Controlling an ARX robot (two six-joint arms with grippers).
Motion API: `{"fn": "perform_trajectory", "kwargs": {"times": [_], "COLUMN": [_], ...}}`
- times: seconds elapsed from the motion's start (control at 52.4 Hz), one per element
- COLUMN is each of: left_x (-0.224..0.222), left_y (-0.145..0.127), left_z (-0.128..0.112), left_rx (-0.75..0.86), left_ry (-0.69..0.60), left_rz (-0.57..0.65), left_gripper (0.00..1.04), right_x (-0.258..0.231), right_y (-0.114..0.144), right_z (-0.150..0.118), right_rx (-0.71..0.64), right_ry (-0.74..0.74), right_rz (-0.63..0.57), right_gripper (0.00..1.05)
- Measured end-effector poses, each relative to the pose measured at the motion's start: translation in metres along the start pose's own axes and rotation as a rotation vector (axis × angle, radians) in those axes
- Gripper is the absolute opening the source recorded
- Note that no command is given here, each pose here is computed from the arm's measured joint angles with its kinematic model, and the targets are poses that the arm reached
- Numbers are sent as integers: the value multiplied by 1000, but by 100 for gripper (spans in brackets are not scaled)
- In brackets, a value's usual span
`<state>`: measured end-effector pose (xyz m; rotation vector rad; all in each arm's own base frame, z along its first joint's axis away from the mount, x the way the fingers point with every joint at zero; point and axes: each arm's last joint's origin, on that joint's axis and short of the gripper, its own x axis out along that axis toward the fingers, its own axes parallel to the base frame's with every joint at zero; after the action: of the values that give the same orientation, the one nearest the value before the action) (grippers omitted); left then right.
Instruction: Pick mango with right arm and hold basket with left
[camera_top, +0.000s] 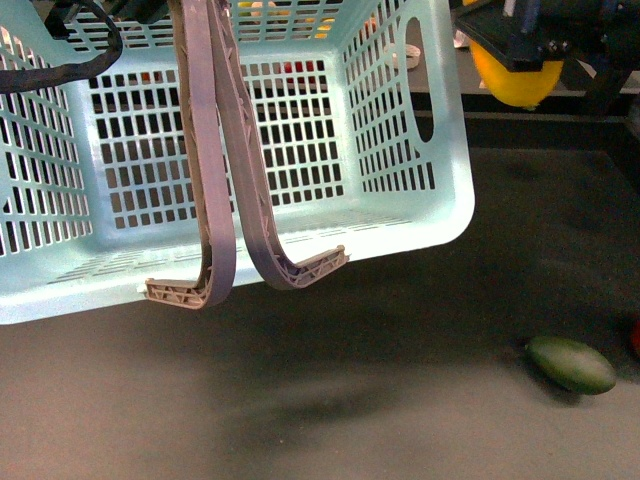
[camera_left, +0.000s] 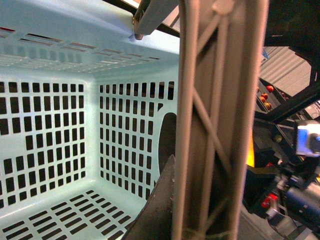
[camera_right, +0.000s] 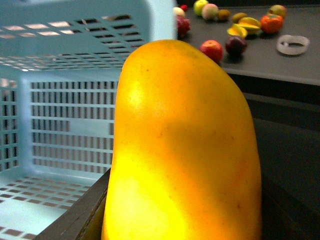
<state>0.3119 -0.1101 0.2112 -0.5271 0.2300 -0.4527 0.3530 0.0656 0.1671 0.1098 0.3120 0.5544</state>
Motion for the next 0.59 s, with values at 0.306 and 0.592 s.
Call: {"fn": "perform_trajectory", "kwargs": {"times": [0.306, 0.592], "left_x": [0, 0], "left_y": [0, 0], "left_z": [0, 0], "left_rx": [1, 0], "left_ry": [-2, 0], "left_rz": [3, -1], "left_gripper": [7, 7], "right_x": [15, 37], "right_y": [36, 53], "right_z": [0, -5], "right_rx": [8, 1], "right_ry": [17, 17], "right_rz": [42, 49], "right_gripper": [63, 63]}}
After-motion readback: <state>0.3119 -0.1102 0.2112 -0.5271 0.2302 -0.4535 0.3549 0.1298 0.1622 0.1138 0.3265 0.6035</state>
